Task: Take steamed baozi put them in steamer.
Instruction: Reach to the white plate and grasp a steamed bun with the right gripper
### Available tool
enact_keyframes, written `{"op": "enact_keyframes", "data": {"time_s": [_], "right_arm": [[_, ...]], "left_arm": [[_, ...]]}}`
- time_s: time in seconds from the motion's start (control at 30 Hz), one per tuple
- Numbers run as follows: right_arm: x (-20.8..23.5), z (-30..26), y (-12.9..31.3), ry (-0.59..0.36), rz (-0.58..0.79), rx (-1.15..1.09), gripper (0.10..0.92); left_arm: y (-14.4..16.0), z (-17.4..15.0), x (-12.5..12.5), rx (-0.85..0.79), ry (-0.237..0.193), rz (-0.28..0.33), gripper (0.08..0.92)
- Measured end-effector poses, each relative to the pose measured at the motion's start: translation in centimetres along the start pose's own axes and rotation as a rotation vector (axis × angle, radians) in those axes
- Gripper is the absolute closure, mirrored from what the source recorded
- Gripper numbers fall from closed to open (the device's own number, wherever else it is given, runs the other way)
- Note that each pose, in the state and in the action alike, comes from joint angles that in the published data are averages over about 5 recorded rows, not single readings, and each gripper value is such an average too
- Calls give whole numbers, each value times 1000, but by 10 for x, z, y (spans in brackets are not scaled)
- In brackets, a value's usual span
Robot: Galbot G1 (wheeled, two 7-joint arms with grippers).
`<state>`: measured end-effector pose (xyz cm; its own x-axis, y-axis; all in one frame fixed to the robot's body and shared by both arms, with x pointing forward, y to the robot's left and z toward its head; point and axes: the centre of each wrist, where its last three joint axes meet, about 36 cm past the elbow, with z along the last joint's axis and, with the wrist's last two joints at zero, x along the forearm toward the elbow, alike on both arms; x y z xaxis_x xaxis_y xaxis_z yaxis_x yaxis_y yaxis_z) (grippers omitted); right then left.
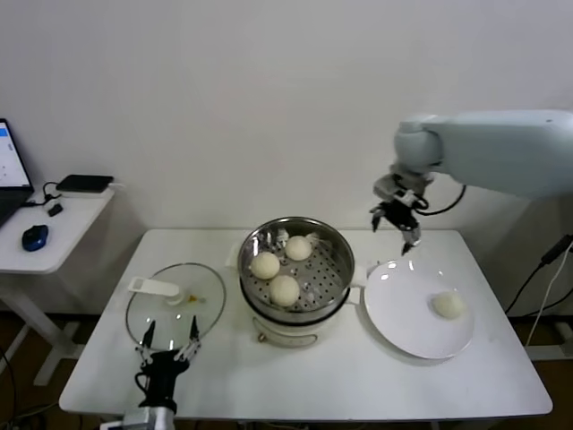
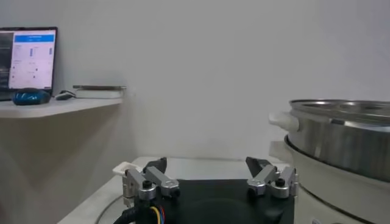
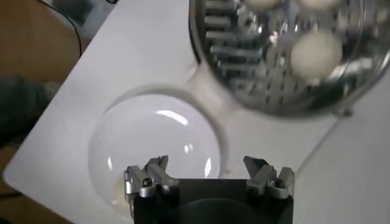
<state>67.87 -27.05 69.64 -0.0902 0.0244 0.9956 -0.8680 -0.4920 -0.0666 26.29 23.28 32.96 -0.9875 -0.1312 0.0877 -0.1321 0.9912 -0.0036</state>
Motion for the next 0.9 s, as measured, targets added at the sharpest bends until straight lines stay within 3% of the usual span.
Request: {"op": "enact_keyframes", "data": {"time_s": [0.37,0.63,0.9], "right_arm": [[-67,88,79,24,-23,-242,200],[-124,117,125,30,-25,-346,200],[-165,130,143,34,15,-400,200]], "left_arm": [[3,4,0,-9,10,-7,177],[1,8,-1,-15,19,-4,177],[0,11,-1,-21,24,-5,177]]}}
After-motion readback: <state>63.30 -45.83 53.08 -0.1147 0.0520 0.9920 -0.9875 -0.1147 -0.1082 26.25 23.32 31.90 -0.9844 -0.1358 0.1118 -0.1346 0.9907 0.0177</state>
